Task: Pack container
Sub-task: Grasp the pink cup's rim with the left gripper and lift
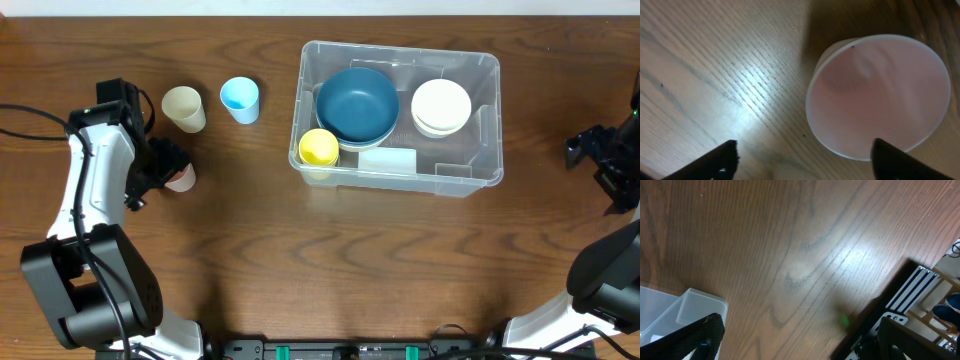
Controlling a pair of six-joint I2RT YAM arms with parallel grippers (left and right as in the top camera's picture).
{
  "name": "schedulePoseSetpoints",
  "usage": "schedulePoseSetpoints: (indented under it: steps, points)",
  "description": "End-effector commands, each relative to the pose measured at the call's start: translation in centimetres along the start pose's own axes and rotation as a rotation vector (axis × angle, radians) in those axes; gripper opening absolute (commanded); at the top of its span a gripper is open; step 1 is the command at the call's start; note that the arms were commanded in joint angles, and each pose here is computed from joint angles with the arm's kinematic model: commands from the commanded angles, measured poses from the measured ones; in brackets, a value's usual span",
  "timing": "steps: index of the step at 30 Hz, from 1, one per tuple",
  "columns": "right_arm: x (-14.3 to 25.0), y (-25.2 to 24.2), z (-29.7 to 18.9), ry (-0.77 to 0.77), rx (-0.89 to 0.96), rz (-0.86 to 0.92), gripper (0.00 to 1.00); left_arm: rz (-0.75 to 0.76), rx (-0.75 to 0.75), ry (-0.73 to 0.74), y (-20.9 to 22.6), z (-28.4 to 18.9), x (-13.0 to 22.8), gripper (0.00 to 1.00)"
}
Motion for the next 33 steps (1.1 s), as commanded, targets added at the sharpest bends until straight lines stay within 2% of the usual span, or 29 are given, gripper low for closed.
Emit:
schedulePoseSetpoints:
  steps: [1, 3, 20, 27, 31, 33]
  points:
    - [-0.1, -0.2, -0.1, -0.010, 0.005, 0.014, 0.99, 0.007, -0.011, 0.015, 0.2, 0.5, 0.1, 0.66]
    - [-0.1, -0.2, -0.1, -0.010, 0.005, 0.013, 0.99, 0.007, -0.012, 0.017, 0.2, 0.5, 0.1, 0.62]
    - [-0.1, -0.2, -0.1, -0.010, 0.005, 0.014, 0.99, 0.009, -0.028, 0.049, 0.1, 1.8, 0.0, 0.62]
    - [-0.1, -0.2, -0.1, -0.010, 0.005, 0.013, 0.99, 0.009, -0.026, 0.046, 0.0, 1.9, -0.1, 0.54]
    - [-0.1, -0.2, -0.1, -0.010, 0.005, 0.014, 0.99, 0.009, -0.026, 0.046, 0.0, 1.9, -0.1, 0.44]
    - [-0.1, -0.2, -0.1, -0.010, 0.005, 0.013, 0.99, 0.010, -0.026, 0.046, 0.0, 1.9, -0.1, 0.42]
Point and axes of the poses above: each gripper's point midway between its finger pads, its own z axis out along the fingers, its own y axis along the line the jaws close on, x = y × z, the point moved 7 cm from there along -z, back along the fingers, and after that the axes turned 8 degrees about z, right-handed, at the moved point
